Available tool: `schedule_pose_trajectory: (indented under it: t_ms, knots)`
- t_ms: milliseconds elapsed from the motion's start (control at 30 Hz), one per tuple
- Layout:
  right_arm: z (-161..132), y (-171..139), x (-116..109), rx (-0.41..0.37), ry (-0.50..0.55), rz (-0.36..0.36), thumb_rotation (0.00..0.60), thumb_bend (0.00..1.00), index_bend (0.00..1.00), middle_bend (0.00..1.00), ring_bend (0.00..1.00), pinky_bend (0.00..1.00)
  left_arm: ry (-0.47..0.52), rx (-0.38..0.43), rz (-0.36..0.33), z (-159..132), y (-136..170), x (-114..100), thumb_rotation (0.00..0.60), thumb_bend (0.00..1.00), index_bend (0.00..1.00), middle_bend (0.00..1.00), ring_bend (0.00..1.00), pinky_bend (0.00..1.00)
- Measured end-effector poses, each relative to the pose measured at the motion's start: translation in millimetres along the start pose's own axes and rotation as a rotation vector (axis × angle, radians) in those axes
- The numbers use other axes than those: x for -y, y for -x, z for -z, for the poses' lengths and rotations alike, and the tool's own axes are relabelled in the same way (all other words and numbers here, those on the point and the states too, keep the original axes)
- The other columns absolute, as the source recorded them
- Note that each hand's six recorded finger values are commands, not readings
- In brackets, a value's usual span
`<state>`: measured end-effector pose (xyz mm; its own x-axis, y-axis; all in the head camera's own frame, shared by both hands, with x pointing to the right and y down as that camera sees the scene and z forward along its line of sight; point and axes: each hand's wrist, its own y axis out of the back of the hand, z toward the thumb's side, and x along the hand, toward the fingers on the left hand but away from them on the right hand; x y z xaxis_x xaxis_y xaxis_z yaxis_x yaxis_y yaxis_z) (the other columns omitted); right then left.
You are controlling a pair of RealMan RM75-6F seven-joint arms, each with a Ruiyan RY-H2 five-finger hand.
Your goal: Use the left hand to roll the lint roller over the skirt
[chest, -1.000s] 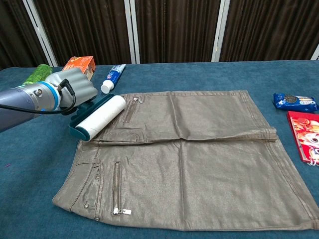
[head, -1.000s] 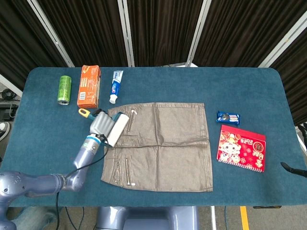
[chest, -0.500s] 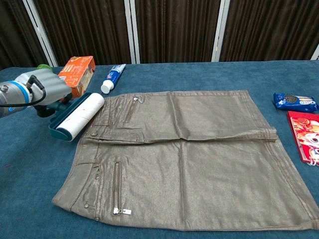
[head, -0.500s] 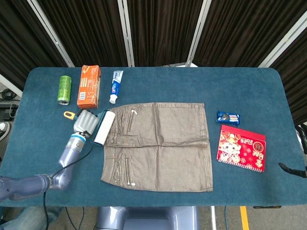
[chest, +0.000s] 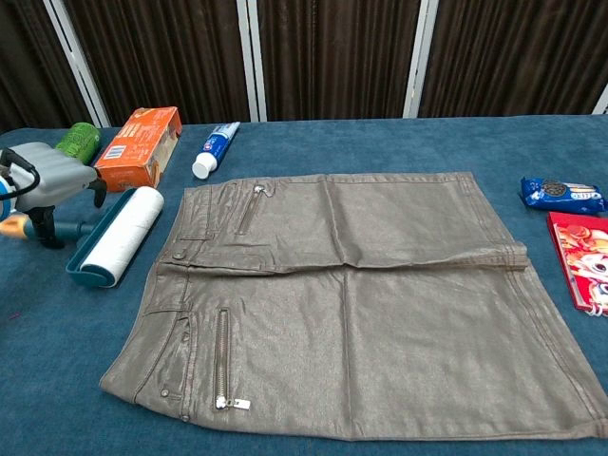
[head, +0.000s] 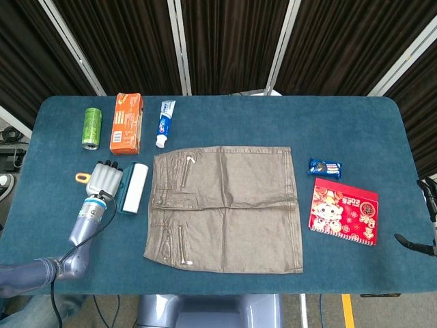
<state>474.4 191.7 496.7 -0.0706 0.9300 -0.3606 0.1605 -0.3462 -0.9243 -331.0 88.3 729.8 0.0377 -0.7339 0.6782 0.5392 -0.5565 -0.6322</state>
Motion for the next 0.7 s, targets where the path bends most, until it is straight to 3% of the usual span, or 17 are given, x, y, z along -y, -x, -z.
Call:
schedule_pose_trajectory:
  t_ms: [233, 333, 467, 567, 700]
  knots:
    - [-5, -2, 0, -0.02, 0.009, -0.002, 0.6, 0.0, 0.0, 0.0, 0.0, 0.0, 0.202, -0.051, -0.053, 27, 28, -16, 0.6, 0.0, 0.0, 0.0, 0.0, 0.0]
    - [-7, -4, -2, -0.03, 0.012, 0.002, 0.6, 0.0, 0.0, 0.0, 0.0, 0.0, 0.326, -0.076, -0.112, 42, 45, -27, 0.6, 0.0, 0.0, 0.0, 0.0, 0.0]
    - [-7, -6, -3, -0.033, 0.011, 0.007, 0.6, 0.0, 0.0, 0.0, 0.0, 0.0, 0.503, -0.093, -0.246, 66, 85, -42, 0.6, 0.0, 0.0, 0.0, 0.0, 0.0]
    - [-7, -6, -4, -0.035, 0.009, 0.009, 0.6, 0.0, 0.0, 0.0, 0.0, 0.0, 0.572, -0.11, -0.334, 83, 119, -46, 0.6, 0.0, 0.0, 0.0, 0.0, 0.0]
    - [-8, -8, -6, -0.039, 0.006, 0.018, 0.6, 0.0, 0.0, 0.0, 0.0, 0.0, 0.62, -0.143, -0.388, 98, 163, -36, 0.6, 0.0, 0.0, 0.0, 0.0, 0.0]
